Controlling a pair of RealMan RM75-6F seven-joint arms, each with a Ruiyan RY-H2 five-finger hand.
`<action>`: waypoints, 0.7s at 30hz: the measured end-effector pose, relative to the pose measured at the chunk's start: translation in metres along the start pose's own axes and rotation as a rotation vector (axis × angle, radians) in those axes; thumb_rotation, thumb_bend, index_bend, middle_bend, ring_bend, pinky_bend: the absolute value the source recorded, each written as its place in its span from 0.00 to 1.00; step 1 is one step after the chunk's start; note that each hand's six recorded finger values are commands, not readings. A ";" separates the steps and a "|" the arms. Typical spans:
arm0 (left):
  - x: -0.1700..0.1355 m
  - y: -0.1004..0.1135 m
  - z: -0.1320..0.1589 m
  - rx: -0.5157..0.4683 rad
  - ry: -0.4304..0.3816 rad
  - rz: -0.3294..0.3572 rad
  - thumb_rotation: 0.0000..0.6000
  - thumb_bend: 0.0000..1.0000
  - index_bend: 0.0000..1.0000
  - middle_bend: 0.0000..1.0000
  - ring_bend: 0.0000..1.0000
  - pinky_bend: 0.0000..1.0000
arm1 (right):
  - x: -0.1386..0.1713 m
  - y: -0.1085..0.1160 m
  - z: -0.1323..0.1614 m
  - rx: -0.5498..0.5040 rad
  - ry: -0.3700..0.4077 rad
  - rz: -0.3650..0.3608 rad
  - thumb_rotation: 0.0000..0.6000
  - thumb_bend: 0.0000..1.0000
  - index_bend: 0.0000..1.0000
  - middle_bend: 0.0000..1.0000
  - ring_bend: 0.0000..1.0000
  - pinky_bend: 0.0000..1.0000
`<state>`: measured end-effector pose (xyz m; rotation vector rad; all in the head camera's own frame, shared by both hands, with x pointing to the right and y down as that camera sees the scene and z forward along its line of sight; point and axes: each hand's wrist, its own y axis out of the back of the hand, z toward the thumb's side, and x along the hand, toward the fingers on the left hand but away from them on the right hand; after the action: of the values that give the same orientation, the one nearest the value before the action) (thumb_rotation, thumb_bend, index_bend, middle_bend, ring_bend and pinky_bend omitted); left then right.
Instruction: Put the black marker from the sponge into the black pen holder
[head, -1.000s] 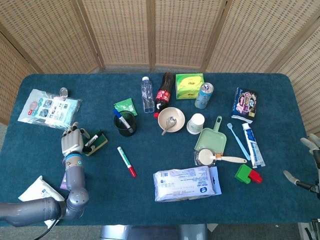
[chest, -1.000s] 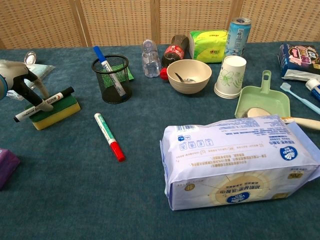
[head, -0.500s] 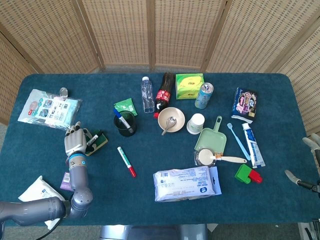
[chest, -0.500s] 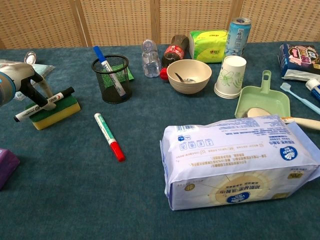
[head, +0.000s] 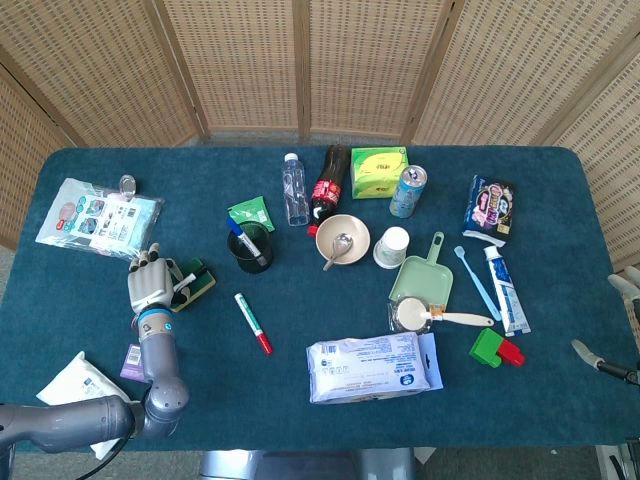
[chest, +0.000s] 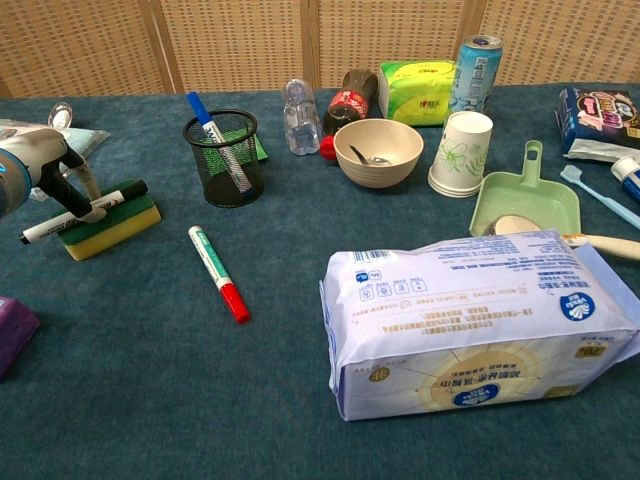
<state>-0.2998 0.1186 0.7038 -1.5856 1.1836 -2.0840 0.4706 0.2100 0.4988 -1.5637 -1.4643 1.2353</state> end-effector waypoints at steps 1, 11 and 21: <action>0.000 0.000 -0.002 -0.001 0.003 0.001 1.00 0.41 0.52 0.00 0.00 0.09 | 0.000 0.000 0.000 0.000 0.000 0.000 1.00 0.00 0.18 0.07 0.13 0.31; 0.000 0.007 -0.005 -0.016 -0.012 0.015 1.00 0.42 0.52 0.00 0.00 0.10 | 0.000 0.000 0.000 0.004 0.000 0.001 1.00 0.00 0.18 0.07 0.13 0.31; -0.009 0.022 -0.004 -0.056 -0.067 0.042 1.00 0.42 0.52 0.00 0.00 0.10 | 0.000 -0.001 0.000 0.006 0.000 0.002 1.00 0.00 0.18 0.07 0.13 0.31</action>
<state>-0.3055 0.1123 0.6816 -1.6268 1.2518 -1.9725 0.4699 0.2105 0.4995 -1.5612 -1.4580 1.2401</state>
